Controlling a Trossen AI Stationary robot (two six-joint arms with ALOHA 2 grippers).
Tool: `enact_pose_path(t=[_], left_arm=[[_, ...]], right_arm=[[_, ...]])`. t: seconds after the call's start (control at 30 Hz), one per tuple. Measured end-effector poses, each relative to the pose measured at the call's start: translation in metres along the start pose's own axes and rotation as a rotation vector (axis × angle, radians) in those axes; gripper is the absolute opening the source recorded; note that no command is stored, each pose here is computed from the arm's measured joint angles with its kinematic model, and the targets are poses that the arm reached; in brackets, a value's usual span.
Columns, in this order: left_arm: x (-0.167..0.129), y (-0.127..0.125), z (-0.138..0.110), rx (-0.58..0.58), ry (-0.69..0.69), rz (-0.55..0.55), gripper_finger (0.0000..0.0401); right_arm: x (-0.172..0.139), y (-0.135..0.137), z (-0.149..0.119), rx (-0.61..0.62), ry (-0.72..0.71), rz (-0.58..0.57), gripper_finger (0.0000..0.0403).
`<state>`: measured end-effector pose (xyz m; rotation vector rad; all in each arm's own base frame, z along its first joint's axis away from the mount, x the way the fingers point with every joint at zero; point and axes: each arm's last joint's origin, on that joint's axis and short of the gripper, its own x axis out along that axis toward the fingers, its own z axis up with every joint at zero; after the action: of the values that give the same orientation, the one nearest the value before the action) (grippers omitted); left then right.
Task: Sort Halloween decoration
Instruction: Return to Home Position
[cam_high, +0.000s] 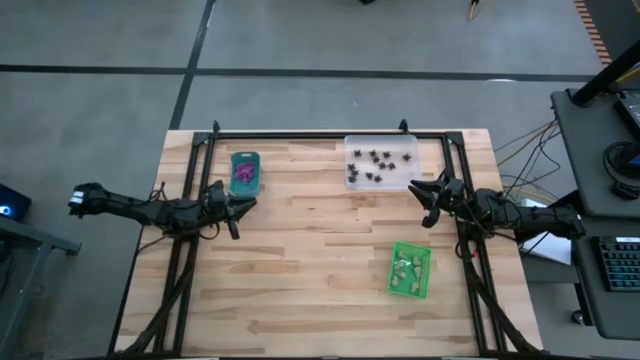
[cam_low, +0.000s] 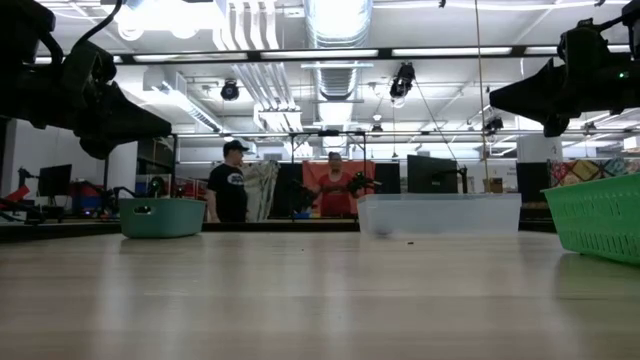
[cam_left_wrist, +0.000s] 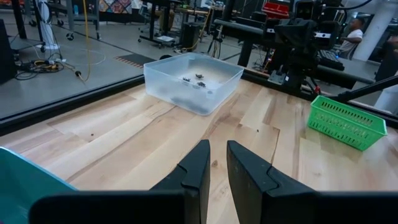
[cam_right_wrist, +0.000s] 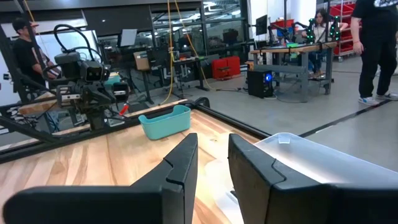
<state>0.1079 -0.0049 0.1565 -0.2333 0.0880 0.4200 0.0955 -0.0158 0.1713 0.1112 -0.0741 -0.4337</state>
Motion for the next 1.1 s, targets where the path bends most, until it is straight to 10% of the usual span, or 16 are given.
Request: enact_pose_path(t=[1.1], left_arm=[[0.0, 0.0, 0.0001, 0.0, 0.0, 0.0, 0.0037]], right_arm=[[0.0, 0.0, 0.0001, 0.0, -0.001, 0.0, 0.0068]])
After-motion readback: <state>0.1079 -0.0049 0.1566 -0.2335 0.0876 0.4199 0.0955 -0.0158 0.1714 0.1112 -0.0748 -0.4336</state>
